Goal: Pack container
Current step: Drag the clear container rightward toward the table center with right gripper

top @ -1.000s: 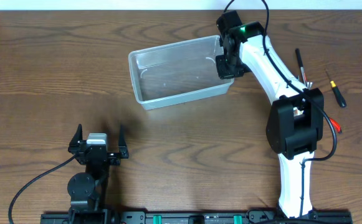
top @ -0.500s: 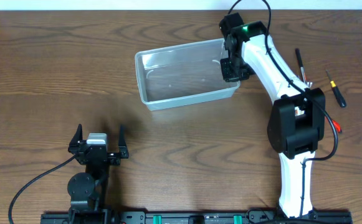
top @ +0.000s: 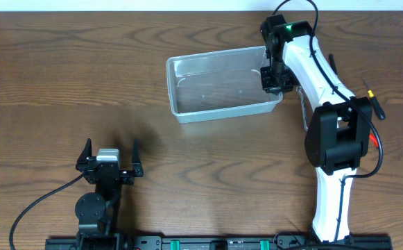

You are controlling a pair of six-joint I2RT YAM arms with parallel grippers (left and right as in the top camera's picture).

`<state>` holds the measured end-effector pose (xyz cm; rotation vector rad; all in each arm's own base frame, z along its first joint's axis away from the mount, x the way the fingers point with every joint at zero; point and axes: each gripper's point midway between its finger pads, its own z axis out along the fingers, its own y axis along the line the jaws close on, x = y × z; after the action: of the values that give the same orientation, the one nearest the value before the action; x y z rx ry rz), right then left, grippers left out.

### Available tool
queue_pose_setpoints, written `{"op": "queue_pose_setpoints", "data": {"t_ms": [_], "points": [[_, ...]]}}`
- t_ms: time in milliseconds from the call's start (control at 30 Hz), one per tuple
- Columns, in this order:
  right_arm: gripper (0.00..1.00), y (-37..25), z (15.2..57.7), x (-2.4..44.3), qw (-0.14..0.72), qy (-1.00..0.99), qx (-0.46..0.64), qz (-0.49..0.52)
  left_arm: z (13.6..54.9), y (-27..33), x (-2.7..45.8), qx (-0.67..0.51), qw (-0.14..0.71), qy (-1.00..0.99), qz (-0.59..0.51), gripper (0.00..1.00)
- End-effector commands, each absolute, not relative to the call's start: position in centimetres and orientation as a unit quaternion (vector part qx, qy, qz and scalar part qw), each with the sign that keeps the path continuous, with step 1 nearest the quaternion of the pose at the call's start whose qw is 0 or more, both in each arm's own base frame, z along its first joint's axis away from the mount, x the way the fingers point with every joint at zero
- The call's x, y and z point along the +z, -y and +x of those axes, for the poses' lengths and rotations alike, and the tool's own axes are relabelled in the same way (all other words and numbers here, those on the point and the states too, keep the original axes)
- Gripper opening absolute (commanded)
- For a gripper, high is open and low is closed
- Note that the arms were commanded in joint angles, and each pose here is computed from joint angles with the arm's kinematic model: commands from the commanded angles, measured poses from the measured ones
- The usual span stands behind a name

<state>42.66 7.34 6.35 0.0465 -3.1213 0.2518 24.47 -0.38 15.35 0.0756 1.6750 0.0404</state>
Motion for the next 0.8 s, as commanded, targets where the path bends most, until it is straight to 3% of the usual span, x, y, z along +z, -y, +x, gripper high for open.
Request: {"op": "queue_pose_setpoints", "data": {"t_ms": [0,200,267,333,367,667,767], "points": [[0.10,-5.2,42.5,6.2,0.009,0.991,0.132,0.008,24.4,0.6,13.8,0.019,0.652,-0.757,0.044,0.98],[0.11,-5.6,42.4,6.1,0.013,0.993,0.119,0.004,24.4,0.6,13.8,0.019,0.652,-0.757,0.044,0.98],[0.19,-5.8,42.5,6.0,0.011,0.993,0.115,0.004,24.4,0.6,13.8,0.019,0.652,-0.757,0.044,0.98],[0.37,-5.8,42.6,6.0,0.008,0.993,0.115,0.004,24.4,0.6,13.8,0.019,0.652,-0.757,0.044,0.98],[0.40,-5.9,42.7,6.0,0.006,0.993,0.114,0.004,24.4,0.6,13.8,0.019,0.652,-0.757,0.044,0.98],[0.48,-7.2,43.9,7.3,-0.028,0.997,0.075,0.020,24.4,0.6,13.8,0.019,0.652,-0.757,0.044,0.98],[0.55,-7.9,44.9,9.1,-0.066,0.996,0.052,0.020,24.4,0.6,13.8,0.019,0.652,-0.757,0.044,0.98]]}}
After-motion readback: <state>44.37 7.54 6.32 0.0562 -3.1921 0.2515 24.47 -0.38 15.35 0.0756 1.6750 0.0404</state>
